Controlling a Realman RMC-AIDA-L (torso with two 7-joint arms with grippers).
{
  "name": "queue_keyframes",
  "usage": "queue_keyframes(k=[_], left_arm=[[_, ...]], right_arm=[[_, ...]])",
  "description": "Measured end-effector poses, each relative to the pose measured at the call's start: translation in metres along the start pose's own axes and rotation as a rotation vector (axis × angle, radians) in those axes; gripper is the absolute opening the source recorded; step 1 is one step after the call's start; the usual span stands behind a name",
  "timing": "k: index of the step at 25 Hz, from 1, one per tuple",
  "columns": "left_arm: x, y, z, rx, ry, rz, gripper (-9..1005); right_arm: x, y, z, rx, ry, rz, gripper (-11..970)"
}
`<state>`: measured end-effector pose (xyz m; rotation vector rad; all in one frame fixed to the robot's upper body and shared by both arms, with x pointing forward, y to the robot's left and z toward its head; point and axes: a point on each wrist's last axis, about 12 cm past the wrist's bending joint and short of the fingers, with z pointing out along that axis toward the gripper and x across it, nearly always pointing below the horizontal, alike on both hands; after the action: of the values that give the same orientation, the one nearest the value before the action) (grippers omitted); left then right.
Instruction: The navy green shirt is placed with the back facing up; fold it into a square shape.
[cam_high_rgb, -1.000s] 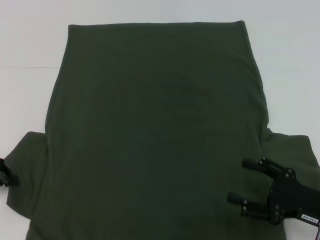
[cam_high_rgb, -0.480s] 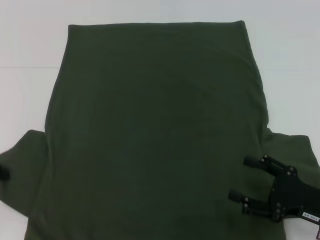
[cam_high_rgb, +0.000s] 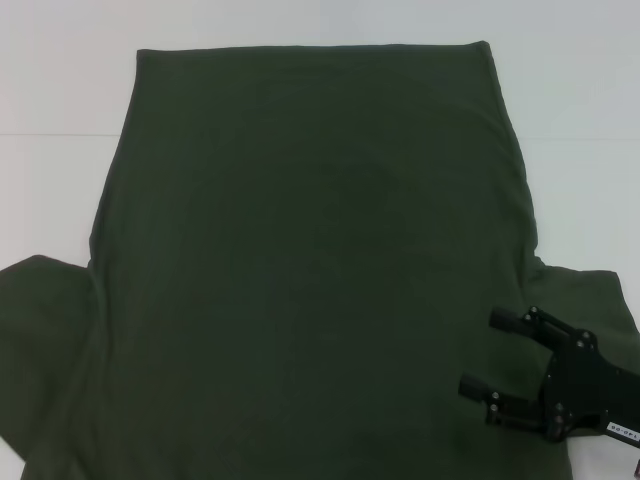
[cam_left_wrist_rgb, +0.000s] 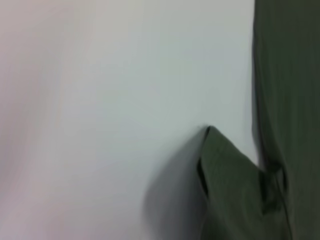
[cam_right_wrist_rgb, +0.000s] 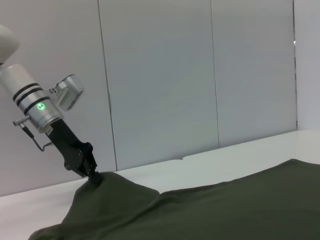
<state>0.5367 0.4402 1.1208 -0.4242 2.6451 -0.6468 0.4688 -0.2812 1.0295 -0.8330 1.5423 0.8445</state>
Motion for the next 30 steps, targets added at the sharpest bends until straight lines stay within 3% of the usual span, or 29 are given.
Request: queue_keyframes(k=[22, 30], left_arm=[[-0.008, -0.008, -0.020, 0.001, -0.022, 0.035, 1], [-0.012, -0.033, -0.017, 0.115, 0.011, 0.064, 1]], right_arm=[[-0.002, 0.002, -0.001, -0.014, -0.018, 0.001, 941], [-0.002, 0.002, -0.001, -0.016, -0.020, 0.004, 941]])
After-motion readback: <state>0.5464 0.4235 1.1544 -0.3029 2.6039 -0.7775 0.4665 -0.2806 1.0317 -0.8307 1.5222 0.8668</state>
